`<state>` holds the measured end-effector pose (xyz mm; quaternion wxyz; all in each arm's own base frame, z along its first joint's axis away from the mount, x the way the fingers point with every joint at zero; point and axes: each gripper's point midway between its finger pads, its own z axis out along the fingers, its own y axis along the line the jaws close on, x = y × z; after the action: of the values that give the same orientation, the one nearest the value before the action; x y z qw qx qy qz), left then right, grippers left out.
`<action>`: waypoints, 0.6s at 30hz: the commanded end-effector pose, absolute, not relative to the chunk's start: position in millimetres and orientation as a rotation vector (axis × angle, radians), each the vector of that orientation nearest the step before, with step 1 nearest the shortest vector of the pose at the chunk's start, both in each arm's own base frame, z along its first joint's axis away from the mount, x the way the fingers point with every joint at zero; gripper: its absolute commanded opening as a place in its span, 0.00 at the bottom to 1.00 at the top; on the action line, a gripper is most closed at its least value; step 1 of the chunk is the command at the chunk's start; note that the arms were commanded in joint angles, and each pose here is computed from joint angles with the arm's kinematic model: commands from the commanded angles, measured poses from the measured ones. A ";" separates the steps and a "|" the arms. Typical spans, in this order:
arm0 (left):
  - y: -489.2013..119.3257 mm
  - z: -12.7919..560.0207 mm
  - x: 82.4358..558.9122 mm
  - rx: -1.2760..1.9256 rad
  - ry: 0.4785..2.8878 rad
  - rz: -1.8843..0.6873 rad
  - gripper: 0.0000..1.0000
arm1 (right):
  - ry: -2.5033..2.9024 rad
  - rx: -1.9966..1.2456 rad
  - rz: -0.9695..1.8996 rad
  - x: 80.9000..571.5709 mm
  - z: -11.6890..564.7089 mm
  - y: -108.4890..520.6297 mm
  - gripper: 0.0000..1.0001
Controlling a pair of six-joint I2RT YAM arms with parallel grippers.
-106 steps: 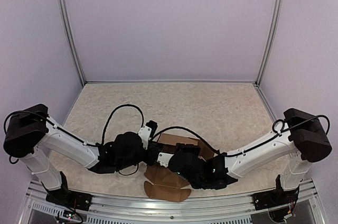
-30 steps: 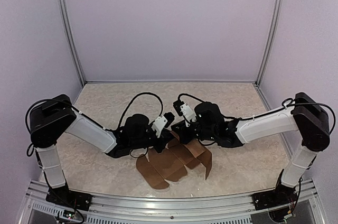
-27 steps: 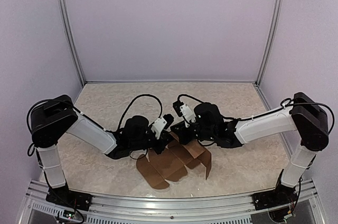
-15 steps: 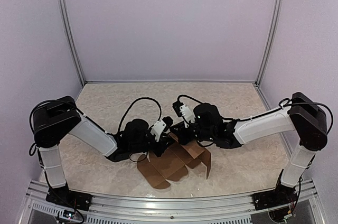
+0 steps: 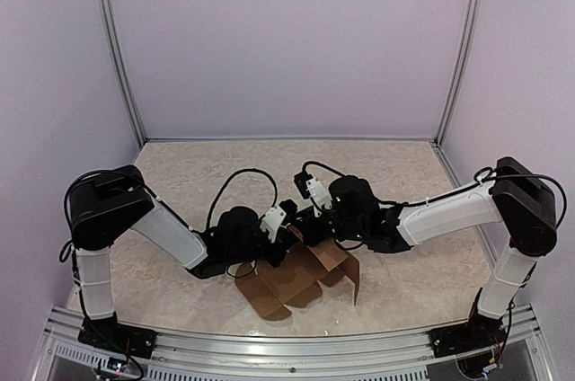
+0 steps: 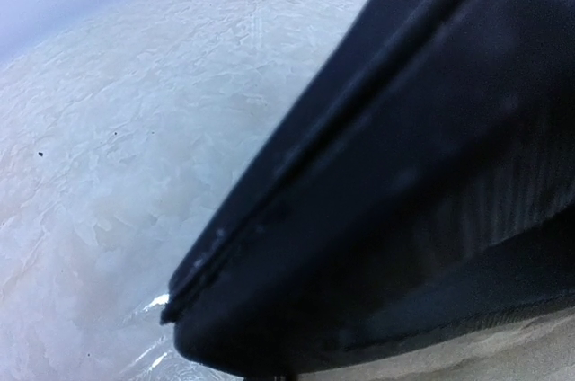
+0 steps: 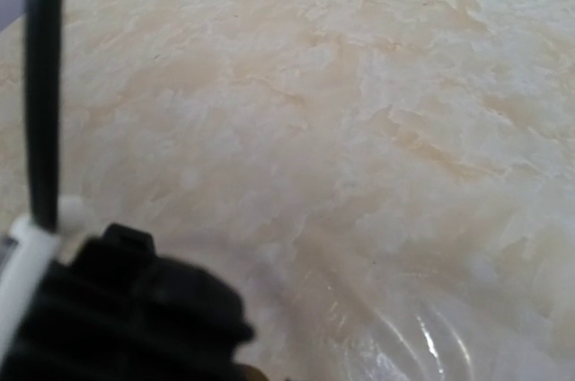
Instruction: Fold the paper box
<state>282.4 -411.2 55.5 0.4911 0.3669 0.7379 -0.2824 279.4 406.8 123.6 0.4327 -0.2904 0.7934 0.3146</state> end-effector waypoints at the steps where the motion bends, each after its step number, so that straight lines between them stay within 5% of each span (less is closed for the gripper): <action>1: -415.1 55.4 285.3 0.862 1.783 -0.692 0.00 | 2.052 -0.729 0.761 271.0 101.7 399.1 0.00; 18: -408.6 58.7 285.1 0.885 1.789 -0.582 0.00 | 2.036 -0.691 0.680 266.8 150.7 369.3 0.12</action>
<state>283.9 -410.0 55.2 0.5036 0.3650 0.7392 -0.2583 276.3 384.5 157.5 0.4443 -0.2713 0.8015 0.2943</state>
